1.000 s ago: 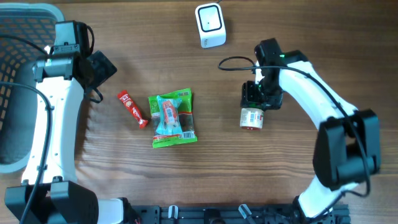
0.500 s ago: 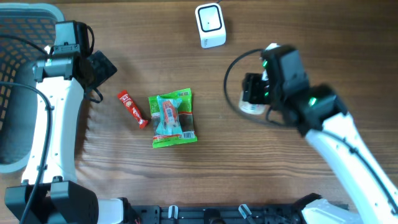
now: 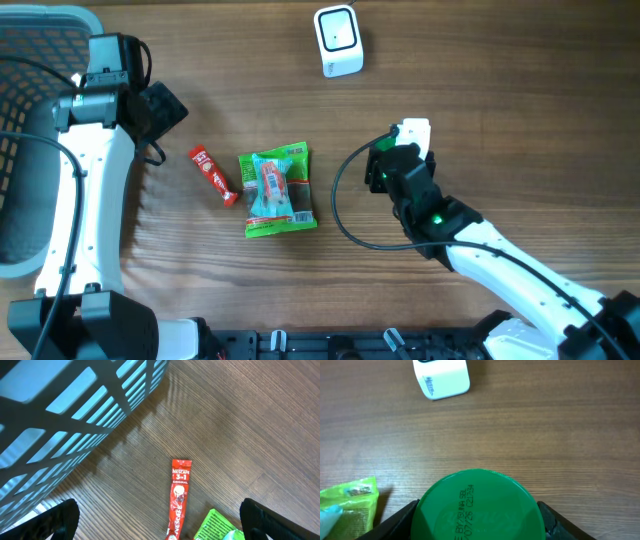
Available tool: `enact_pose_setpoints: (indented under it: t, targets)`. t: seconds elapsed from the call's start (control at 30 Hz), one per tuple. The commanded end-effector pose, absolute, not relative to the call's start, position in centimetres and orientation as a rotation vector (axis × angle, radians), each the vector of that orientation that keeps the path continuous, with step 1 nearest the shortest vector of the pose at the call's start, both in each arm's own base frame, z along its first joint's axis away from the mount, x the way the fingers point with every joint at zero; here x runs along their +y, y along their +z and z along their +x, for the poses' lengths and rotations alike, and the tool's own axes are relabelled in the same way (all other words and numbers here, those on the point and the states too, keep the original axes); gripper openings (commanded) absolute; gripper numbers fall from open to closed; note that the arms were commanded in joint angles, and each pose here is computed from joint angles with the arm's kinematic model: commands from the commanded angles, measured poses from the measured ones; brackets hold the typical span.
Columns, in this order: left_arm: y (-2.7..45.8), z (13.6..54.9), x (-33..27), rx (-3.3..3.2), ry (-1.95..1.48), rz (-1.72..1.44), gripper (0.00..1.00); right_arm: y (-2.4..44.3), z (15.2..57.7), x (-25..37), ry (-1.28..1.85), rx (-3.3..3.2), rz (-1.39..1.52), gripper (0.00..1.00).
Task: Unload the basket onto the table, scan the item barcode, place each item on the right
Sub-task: 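Grasp the jar with the right gripper and lift it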
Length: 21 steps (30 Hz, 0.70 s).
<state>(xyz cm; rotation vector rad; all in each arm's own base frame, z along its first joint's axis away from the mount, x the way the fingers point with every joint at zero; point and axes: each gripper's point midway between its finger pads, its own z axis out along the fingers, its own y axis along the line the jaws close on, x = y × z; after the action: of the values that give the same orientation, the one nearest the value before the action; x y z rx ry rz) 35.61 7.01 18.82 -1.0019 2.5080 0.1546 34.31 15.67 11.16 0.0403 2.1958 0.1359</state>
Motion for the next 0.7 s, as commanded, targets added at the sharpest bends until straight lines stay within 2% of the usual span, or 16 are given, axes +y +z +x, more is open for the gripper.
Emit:
enact_pose_setpoints:
  t: [0.0,0.17,0.23,0.37,0.4,0.53,0.67]
  targets:
    - [19.6,35.8,7.6,2.480,0.171,-1.006,1.00,8.7,34.7,15.3,0.068,2.223,0.036,0.56]
    - [19.6,35.8,7.6,2.480,0.171,-1.005,1.00,5.6,35.0,15.4,0.012,2.274,-0.009,0.57]
    - [19.6,35.8,7.6,2.480,0.171,-1.005,1.00,6.8,35.0,15.7,0.019,2.251,-0.064,0.76]
    - [19.6,35.8,7.6,2.480,0.171,-1.006,1.00,10.2,34.1,16.5,0.121,2.217,-0.114,0.96]
    - [19.6,35.8,7.6,2.480,0.171,-1.006,1.00,11.4,33.7,16.5,0.141,2.206,-0.119,0.98]
    - [19.6,35.8,7.6,2.480,0.171,-1.006,1.00,16.1,32.5,15.4,0.131,2.223,-0.147,0.98]
    - [19.6,35.8,7.6,2.480,0.171,-1.006,1.00,21.8,31.7,15.9,0.296,2.356,-0.228,0.98]
